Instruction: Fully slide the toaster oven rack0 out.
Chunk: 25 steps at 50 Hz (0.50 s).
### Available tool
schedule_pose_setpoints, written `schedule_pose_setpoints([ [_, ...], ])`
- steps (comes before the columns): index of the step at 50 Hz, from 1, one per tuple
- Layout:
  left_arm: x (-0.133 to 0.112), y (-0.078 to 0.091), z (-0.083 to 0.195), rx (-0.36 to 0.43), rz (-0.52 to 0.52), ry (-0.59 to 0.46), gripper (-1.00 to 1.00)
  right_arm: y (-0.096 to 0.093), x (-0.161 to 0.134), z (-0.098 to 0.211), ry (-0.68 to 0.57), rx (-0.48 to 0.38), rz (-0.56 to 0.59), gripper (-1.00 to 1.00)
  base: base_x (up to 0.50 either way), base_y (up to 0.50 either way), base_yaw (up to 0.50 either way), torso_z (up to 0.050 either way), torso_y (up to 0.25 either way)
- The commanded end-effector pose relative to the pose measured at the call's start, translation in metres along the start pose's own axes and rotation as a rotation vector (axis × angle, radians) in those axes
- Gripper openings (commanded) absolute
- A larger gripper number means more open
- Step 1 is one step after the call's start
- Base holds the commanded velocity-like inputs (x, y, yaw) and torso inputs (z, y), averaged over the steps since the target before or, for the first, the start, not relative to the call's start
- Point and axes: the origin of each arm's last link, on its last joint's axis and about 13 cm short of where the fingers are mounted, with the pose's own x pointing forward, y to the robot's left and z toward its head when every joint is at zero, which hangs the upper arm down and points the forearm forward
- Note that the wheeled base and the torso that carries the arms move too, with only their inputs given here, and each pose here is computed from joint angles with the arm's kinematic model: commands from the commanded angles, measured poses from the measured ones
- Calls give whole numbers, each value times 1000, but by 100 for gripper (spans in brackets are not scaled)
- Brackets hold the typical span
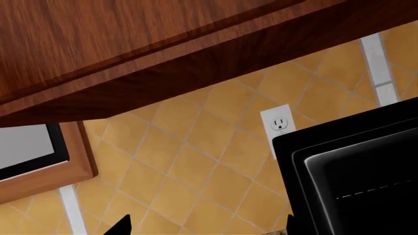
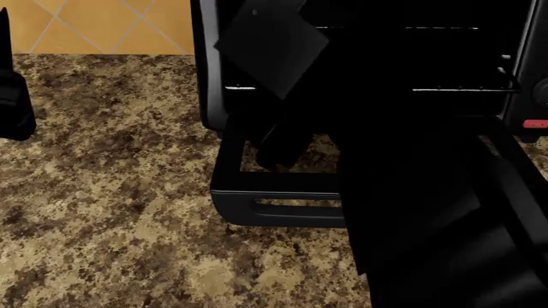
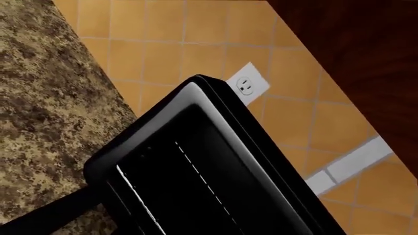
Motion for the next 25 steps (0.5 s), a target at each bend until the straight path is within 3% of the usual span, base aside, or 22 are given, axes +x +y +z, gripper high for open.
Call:
schedule_pose_setpoints([
  [1, 0, 0, 1, 21, -2, -5, 100, -2, 12, -8, 38, -16, 36, 100, 0, 0, 0, 0, 0],
  [25, -1, 0, 0, 29, 3, 0, 100, -5, 47, -16, 109, -79, 70, 100, 0, 0, 0, 0, 0],
])
